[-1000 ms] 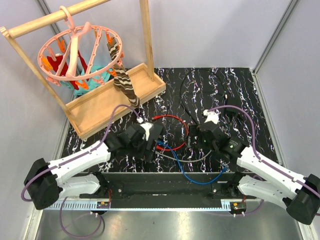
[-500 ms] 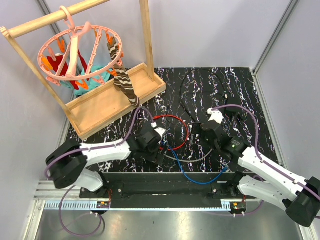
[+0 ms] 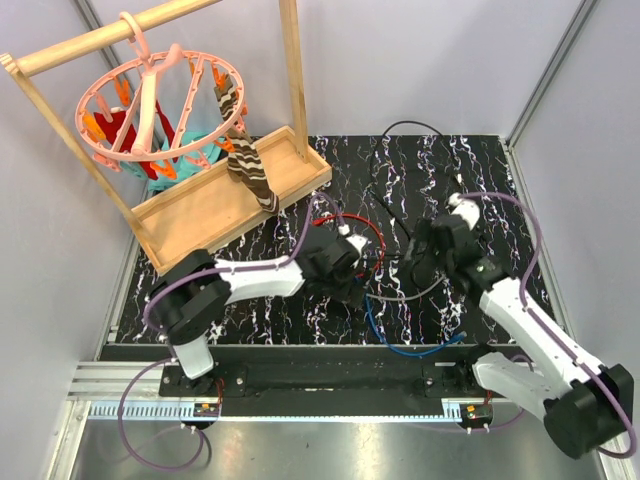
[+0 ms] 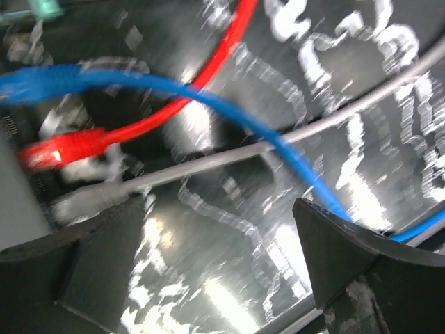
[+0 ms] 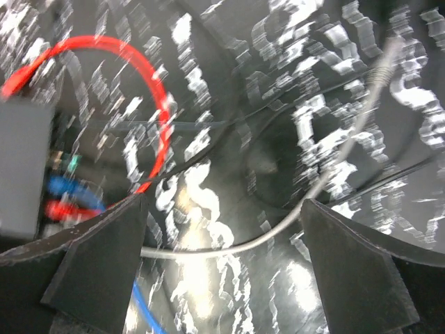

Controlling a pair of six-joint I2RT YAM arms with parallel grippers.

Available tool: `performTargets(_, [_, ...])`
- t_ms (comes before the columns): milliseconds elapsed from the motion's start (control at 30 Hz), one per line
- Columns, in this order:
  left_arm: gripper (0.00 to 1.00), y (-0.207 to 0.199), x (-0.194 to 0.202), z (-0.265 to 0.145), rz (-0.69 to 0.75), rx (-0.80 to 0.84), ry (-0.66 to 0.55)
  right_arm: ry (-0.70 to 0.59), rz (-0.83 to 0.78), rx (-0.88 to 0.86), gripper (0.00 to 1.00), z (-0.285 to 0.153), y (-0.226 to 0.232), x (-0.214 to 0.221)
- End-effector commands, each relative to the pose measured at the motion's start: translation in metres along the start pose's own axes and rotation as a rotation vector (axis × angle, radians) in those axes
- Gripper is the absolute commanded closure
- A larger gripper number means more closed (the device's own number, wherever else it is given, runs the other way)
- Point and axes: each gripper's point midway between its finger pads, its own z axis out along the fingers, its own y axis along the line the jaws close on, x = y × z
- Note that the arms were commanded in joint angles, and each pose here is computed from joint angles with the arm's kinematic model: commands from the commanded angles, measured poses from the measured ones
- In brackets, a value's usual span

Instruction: Insert the plug into the switch port

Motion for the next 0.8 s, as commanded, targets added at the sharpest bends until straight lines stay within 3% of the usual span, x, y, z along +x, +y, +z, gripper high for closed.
performTargets(0, [0.07, -0.04, -0.045, 0.0, 0.009, 0.129, -0.079, -0.02, 0.053, 0.011, 0.0, 0.01, -0.016, -0.042])
performTargets(167, [0.07, -0.054, -0.07, -0.032, 0.013, 0.178, -0.157, -0.027, 0.201, 0.12, 0.0, 0.032, -0.072, -0.078])
performTargets(267, [0.05, -0.039, -0.071, -0.059, 0.011, 0.158, -0.194, -0.031, 0.281, 0.169, 0.0, 0.047, -0.106, -0.087])
performTargets(400, [0.04, 0.004, -0.052, -0.088, -0.038, 0.094, -0.208, -0.005, 0.3, 0.11, 0.02, 0.069, -0.108, -0.093])
performTargets(633, [0.02, 0.104, -0.066, -0.17, -0.107, -0.081, -0.411, 0.109, 0.262, 0.044, 0.16, 0.114, -0.101, -0.08])
performTargets(767, [0.01, 0.156, -0.074, -0.201, -0.069, -0.324, -0.49, 0.124, 0.249, 0.019, 0.32, 0.132, -0.097, -0.084])
